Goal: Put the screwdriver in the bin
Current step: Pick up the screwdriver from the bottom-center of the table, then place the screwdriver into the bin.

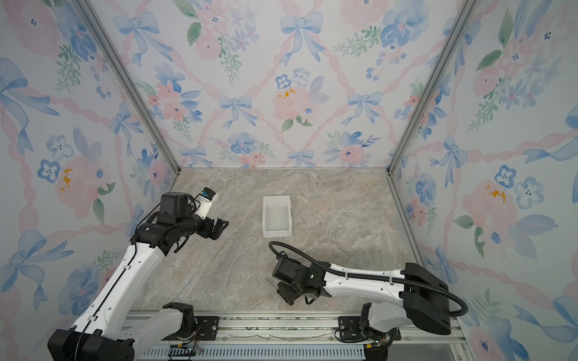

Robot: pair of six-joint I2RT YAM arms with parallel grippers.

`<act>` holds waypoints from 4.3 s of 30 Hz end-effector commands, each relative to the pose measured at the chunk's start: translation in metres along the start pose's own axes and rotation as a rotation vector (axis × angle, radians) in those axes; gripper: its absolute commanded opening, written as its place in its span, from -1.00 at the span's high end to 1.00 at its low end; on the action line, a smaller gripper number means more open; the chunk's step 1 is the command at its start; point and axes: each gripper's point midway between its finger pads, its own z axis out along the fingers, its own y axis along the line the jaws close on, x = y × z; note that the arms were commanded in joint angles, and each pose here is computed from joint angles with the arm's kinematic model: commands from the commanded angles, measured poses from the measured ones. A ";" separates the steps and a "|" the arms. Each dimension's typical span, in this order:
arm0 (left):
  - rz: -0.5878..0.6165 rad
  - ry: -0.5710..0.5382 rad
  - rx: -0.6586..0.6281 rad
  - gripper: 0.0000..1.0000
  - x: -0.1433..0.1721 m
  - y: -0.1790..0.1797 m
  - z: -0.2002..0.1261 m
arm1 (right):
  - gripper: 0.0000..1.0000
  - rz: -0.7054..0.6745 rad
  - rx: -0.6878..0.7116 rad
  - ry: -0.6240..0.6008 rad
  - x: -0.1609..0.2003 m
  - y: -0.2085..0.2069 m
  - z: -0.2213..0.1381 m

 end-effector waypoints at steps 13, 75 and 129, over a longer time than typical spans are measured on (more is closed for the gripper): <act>0.028 0.003 0.024 -0.96 -0.008 -0.006 -0.003 | -0.03 0.023 0.041 0.116 0.021 0.023 0.040; 0.056 -0.007 0.021 -0.96 -0.032 0.000 0.003 | 0.58 0.248 -0.061 -0.178 -0.199 -0.077 -0.041; 0.055 -0.003 0.003 -0.96 -0.029 0.001 0.002 | 0.45 0.234 0.089 -0.128 -0.262 -0.125 0.081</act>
